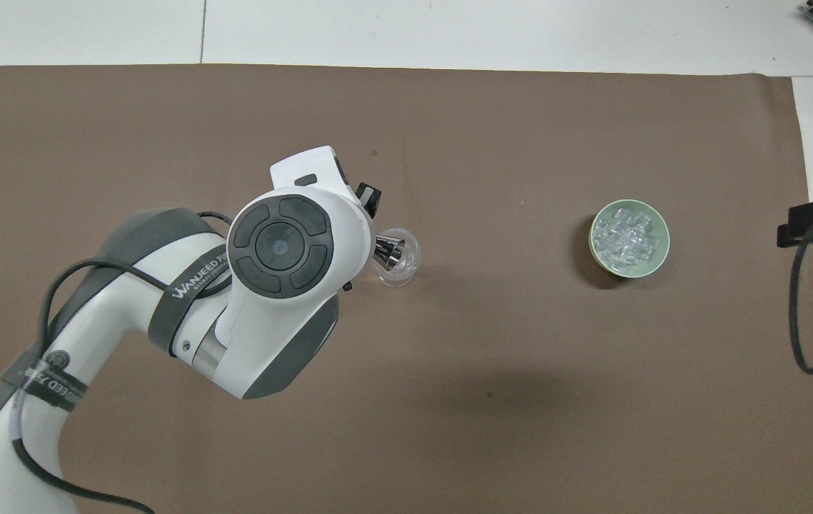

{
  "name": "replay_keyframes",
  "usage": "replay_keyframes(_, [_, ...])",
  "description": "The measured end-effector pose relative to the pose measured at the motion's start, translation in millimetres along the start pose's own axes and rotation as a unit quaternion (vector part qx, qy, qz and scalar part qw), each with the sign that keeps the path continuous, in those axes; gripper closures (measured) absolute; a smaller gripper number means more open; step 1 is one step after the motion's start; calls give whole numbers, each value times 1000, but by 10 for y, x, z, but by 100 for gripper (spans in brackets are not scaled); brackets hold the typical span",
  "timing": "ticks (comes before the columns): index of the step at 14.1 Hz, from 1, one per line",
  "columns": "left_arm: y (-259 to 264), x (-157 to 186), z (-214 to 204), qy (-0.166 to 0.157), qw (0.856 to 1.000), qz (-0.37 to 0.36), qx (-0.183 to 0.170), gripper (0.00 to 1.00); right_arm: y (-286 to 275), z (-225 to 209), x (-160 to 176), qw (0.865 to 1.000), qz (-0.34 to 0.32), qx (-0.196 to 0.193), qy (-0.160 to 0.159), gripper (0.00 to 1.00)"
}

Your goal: Pour wine and add ice with both arms

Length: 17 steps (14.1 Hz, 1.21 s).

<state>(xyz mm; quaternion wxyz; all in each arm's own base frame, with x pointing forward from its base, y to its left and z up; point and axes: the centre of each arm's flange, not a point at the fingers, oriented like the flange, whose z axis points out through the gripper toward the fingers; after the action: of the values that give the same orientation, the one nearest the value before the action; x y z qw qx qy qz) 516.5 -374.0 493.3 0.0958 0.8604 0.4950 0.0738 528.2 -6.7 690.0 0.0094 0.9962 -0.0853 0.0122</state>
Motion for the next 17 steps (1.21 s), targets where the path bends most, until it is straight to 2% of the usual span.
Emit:
replay_keyframes(4, [-14,-69,2,1,1000,7,3,78,1,0,0,1000,0,0,0,0])
replay_keyframes(9, [-39,-91,18,23,999,23,10,78,2,1,0,1000,0,0,0,0])
replay_keyframes(17, [-34,-102,-3,26,999,25,11,78,0,1,-1,1000,0,0,0,0])
